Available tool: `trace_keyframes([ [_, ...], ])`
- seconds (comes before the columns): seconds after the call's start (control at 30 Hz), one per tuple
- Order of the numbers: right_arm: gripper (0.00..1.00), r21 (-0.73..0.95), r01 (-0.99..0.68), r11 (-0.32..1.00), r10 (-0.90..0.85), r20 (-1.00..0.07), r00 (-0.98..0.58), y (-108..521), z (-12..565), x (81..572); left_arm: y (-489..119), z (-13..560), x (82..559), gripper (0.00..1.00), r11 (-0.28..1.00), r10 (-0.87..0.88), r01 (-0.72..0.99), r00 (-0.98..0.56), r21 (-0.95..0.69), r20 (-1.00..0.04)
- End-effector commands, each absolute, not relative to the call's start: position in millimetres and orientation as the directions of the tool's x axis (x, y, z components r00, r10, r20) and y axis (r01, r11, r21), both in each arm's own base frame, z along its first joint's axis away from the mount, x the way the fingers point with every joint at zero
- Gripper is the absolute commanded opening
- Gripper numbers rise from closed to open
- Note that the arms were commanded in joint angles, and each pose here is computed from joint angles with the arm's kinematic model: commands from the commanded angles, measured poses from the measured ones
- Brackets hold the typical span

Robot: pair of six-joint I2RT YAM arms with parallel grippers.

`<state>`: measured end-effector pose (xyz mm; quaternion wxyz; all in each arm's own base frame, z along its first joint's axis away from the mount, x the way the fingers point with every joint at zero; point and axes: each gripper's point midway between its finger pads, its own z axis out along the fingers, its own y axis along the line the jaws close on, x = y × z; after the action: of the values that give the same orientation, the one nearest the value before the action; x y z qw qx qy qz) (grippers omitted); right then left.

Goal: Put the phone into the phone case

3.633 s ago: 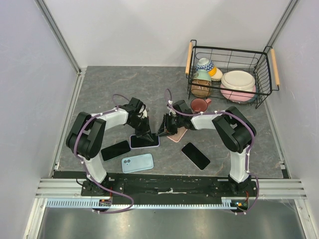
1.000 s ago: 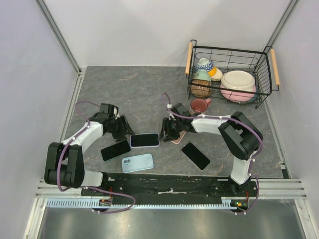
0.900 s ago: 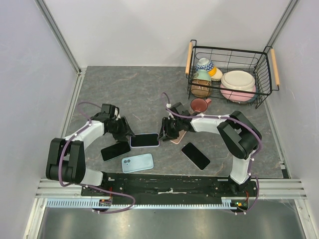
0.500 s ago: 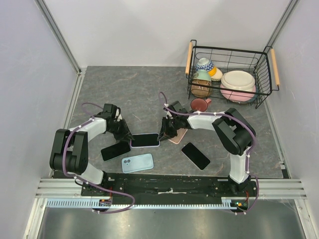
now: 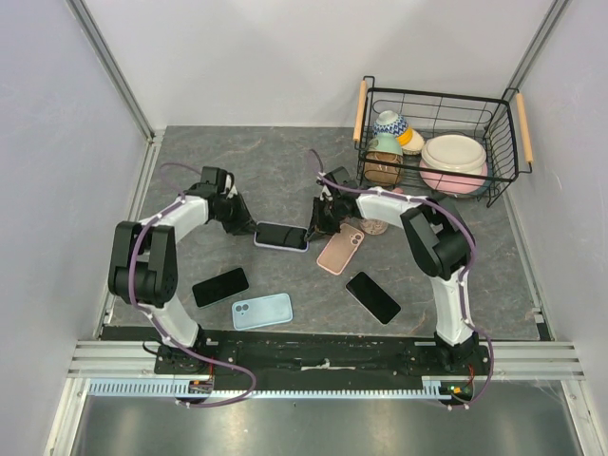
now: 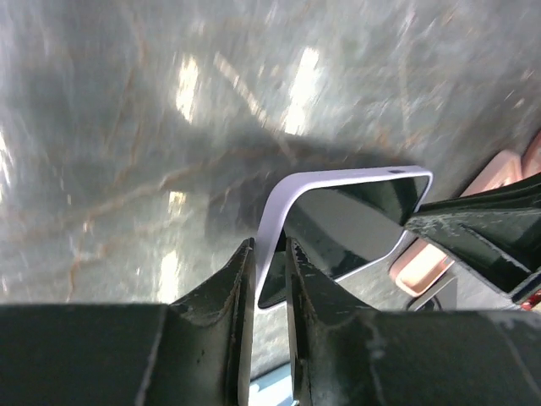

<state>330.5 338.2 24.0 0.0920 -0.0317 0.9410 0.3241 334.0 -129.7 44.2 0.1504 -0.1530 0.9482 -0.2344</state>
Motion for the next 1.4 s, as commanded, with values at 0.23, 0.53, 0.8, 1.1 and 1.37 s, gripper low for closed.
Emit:
trace_keyframes([
  [0.23,0.18,0.645,-0.214,0.733,0.058,-0.373,-0.926,373.8,49.4,428.6,-170.6,60.4,406.1,0.31,0.791,-0.323,-0.117,-0.914,-0.601,-0.247],
  [0.53,0.62,0.594,-0.232,0.771,0.072,-0.443,-0.893,360.4,69.5,435.5,-153.6,60.8,406.5,0.57,0.845,-0.317,-0.135,-0.906,-0.517,-0.281],
  [0.8,0.86,0.557,-0.304,0.773,0.047,-0.529,-0.848,348.1,109.5,427.7,-142.9,98.5,391.6,0.58,0.870,-0.283,-0.082,-0.891,-0.486,-0.356],
  [1.1,0.87,0.527,-0.358,0.771,-0.029,-0.532,-0.846,336.5,127.3,362.3,-132.9,138.9,342.3,0.57,0.876,-0.251,-0.021,-0.873,-0.483,-0.418],
  [1.37,0.84,0.379,-0.447,0.810,-0.252,-0.464,-0.849,331.0,103.3,271.1,-106.9,169.5,288.9,0.57,0.912,-0.237,-0.011,-0.831,-0.411,-0.504],
])
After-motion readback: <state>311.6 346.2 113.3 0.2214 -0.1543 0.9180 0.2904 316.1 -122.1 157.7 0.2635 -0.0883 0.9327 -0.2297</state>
